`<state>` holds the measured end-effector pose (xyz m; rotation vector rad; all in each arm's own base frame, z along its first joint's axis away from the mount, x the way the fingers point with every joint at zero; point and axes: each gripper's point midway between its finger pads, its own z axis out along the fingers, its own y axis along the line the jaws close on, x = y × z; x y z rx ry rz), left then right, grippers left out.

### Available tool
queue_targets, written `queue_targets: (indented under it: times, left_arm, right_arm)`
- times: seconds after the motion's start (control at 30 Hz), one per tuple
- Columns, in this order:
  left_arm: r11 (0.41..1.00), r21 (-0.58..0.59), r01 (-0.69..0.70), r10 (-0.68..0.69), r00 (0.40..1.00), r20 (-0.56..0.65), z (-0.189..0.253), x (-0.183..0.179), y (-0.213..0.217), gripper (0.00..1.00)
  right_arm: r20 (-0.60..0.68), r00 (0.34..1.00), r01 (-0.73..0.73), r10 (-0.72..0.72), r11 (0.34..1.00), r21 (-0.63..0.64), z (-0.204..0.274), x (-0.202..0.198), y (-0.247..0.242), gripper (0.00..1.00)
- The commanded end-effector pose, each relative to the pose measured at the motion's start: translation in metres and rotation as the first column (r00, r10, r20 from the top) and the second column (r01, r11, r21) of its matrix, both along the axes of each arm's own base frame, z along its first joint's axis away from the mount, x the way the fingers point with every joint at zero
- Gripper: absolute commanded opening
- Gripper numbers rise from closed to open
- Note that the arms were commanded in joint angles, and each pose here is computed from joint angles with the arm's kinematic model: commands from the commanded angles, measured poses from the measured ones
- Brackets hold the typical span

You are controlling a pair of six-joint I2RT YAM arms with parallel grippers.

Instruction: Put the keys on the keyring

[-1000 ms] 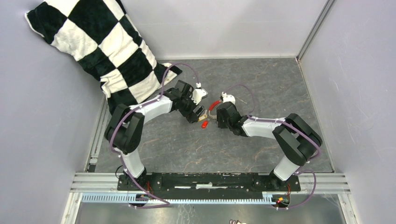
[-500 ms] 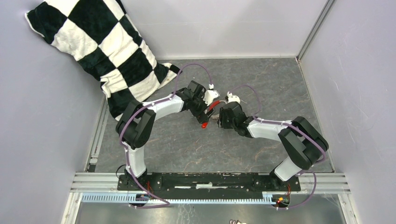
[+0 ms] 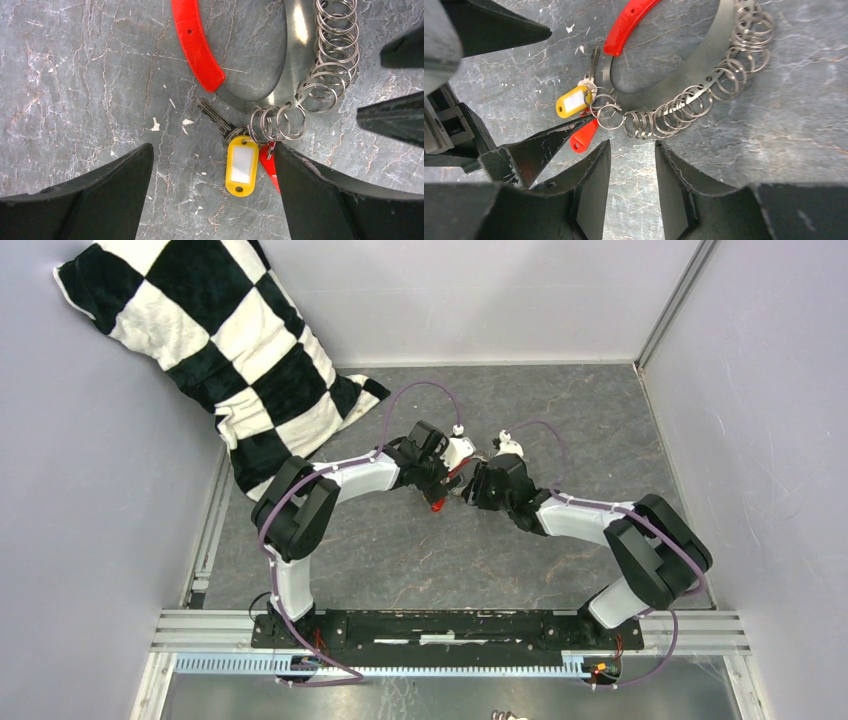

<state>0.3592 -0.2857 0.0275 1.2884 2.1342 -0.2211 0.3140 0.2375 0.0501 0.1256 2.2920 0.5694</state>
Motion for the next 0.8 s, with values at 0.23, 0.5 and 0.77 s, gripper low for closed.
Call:
queue_targets:
  times: [0.23, 0.5, 0.77]
  left_arm:
    - [0.995, 0.053, 0.088, -0.089, 0.996, 0.022, 0.005, -0.011, 0.014, 0.86]
    - [0.996, 0.040, 0.075, -0.076, 0.997, 0.019, 0.008, -0.015, 0.018, 0.83]
    - [0.990, -0.136, 0.026, -0.042, 0.992, -0.119, 0.026, -0.016, 0.017, 0.79]
  right_arm:
    - [-0.046, 0.999, -0.009, 0.013, 0.996, 0.088, -0.008, -0.006, 0.026, 0.44]
    - [0.021, 1.000, -0.013, 0.012, 0.999, 0.048, 0.011, -0.001, 0.034, 0.43]
    - [0.181, 0.980, -0.052, 0.084, 0.983, -0.175, 0.024, -0.004, 0.019, 0.43]
